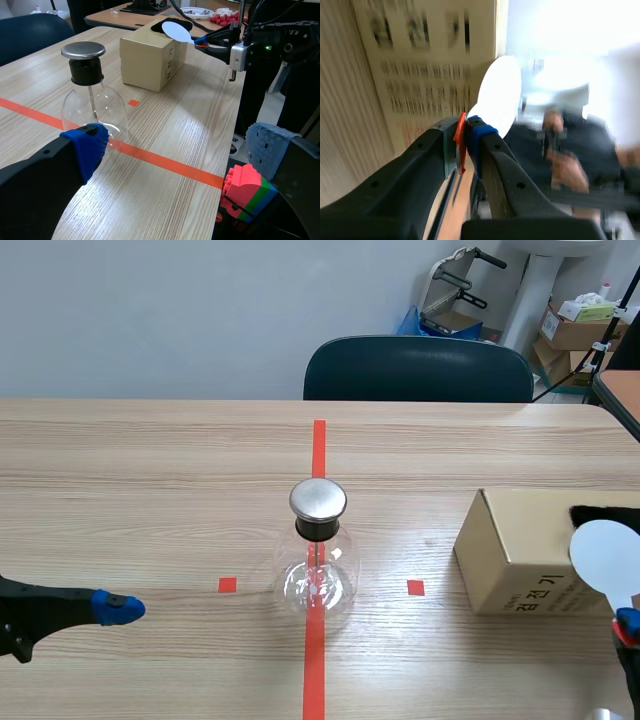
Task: Do the electroscope experiment
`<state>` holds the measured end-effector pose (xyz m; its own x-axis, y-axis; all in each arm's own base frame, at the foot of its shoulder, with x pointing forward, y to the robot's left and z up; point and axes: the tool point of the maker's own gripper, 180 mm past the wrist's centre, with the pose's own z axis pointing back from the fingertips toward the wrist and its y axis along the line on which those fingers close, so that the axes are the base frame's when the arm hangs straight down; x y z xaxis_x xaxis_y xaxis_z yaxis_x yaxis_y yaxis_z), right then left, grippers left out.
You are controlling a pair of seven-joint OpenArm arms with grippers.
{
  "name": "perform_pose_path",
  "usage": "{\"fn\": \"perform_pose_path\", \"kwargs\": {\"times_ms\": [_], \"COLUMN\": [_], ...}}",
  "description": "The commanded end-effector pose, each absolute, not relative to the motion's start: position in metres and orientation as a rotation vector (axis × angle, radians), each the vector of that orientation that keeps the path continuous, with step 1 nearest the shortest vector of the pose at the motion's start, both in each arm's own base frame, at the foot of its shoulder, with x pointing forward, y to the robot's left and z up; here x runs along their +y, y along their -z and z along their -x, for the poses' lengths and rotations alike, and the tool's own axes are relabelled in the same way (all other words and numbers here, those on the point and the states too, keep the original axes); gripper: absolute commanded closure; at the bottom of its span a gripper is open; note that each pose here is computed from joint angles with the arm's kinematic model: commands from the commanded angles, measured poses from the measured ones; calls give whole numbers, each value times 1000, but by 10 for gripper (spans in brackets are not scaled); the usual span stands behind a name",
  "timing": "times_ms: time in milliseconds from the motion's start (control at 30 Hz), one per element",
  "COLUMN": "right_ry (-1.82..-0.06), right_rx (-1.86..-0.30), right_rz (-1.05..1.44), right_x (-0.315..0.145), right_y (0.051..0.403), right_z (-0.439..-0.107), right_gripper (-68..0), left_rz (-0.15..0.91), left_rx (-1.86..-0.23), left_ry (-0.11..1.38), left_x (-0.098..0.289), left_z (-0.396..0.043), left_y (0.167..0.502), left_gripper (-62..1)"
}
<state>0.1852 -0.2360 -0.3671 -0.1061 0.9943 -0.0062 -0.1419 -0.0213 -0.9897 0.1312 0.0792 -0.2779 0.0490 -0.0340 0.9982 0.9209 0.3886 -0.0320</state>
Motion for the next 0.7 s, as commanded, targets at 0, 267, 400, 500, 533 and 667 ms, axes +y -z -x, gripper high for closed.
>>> {"fn": "perform_pose_path", "kwargs": {"times_ms": [0, 267, 400, 500, 533, 667], "right_ry": [-1282, -1411, -1341, -1255, -1247, -1346], "right_rx": [-1111, -1220, -1167, -1073, -1065, -1163], "right_rz": [1180, 1086, 1123, 1186, 1192, 1121], "right_x": [-259, -228, -238, -261, -263, -238], "right_y": [356, 360, 360, 360, 360, 362], "right_z": [-188, -186, -186, -184, -184, -185], "right_gripper": [-18, -18, -18, -18, -18, -18], "left_rz": [920, 920, 921, 921, 921, 920], "left_rx": [-1342, -1342, -1343, -1343, -1343, -1342], "left_ry": [893, 893, 892, 892, 892, 892], "left_x": [76, 76, 76, 76, 76, 76], "left_z": [-134, -134, -134, -134, -134, -134], "left_y": [270, 270, 270, 269, 269, 270], "left_gripper": [-587, -587, -587, -587, -587, -587]}}
